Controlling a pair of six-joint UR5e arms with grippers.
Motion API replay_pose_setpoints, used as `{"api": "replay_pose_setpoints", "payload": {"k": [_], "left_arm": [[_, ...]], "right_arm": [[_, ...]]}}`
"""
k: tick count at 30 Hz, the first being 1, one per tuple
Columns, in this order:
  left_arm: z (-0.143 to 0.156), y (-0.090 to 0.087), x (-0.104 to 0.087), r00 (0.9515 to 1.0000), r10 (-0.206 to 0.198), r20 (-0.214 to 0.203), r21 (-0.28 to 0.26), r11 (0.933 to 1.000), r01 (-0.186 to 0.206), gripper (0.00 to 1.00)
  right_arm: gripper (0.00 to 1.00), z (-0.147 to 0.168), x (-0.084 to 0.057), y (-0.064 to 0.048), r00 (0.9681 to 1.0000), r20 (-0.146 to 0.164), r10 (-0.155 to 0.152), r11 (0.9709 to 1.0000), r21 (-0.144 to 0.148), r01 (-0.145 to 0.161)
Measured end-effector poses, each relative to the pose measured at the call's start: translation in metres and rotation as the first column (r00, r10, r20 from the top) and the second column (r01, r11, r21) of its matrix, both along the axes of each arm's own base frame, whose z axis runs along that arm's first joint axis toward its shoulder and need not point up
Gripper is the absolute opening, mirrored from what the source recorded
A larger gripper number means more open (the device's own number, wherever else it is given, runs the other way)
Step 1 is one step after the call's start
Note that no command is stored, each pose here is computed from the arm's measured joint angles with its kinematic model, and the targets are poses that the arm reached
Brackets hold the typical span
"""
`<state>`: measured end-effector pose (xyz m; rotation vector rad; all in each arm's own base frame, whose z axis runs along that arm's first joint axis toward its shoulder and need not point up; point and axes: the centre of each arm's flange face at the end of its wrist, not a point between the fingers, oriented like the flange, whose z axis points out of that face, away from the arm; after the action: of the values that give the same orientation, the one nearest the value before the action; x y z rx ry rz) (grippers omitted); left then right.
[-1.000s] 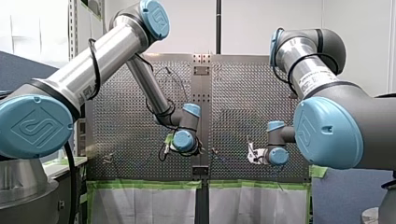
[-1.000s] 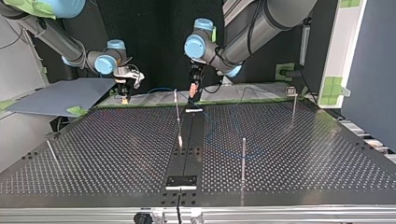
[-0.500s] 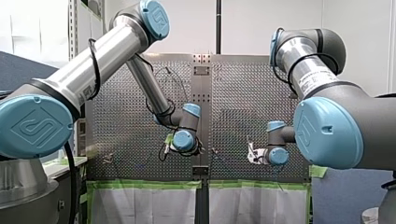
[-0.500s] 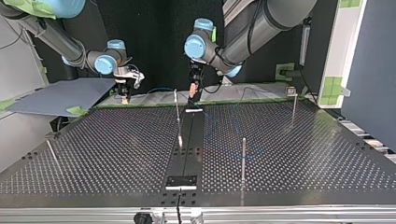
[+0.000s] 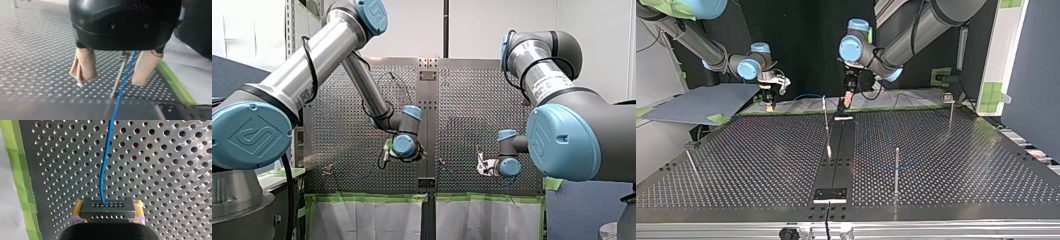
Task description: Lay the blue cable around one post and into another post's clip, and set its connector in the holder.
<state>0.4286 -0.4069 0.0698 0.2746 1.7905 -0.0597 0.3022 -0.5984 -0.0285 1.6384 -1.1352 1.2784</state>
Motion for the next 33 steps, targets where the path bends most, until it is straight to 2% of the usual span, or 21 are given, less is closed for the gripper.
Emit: {"api": "replay_pose_setpoints", "payload": {"k": [3,6,12,17,22,28,33], "left_arm": [[0.009,0.005,-0.004,0.9998,0.013,0.016,-0.038,0.9992,-0.012,1.0],[0.015,0.009,-0.01,0.9996,0.023,0.014,-0.06,0.9979,-0.022,1.0],[0.024,0.023,-0.027,0.9989,0.039,-0.028,-0.083,0.9957,-0.041,1.0],[0.033,0.037,-0.044,0.9956,0.057,-0.074,-0.1,0.9928,-0.065,1.0],[0.047,0.047,-0.05,0.9938,0.079,-0.078,-0.145,0.9854,-0.09,1.0],[0.074,0.052,-0.042,0.9925,0.118,-0.034,-0.231,0.9653,-0.122,1.0],[0.103,0.063,-0.028,0.9836,0.18,0.007,-0.309,0.9359,-0.169,1.0]], "right_arm": [[0.0,0.0,0.0,0.0,1.0,0.001,0.003,1.0,0.0,-0.003],[0.0,0.0,0.001,0.0,1.0,0.005,0.004,1.0,0.002,-0.004],[0.0,0.0,0.001,0.0,0.9999,0.013,0.006,1.0,0.005,-0.007],[0.0,0.0,0.002,0.001,0.9997,0.019,0.013,0.9999,0.007,-0.013],[0.0,0.0,0.002,0.001,0.9995,0.025,0.017,0.9998,0.009,-0.017],[0.0,-0.001,0.003,0.001,0.9992,0.034,0.023,0.9997,0.012,-0.023],[0.0,-0.001,0.004,0.002,0.9991,0.037,0.024,0.9996,0.013,-0.024]]}}
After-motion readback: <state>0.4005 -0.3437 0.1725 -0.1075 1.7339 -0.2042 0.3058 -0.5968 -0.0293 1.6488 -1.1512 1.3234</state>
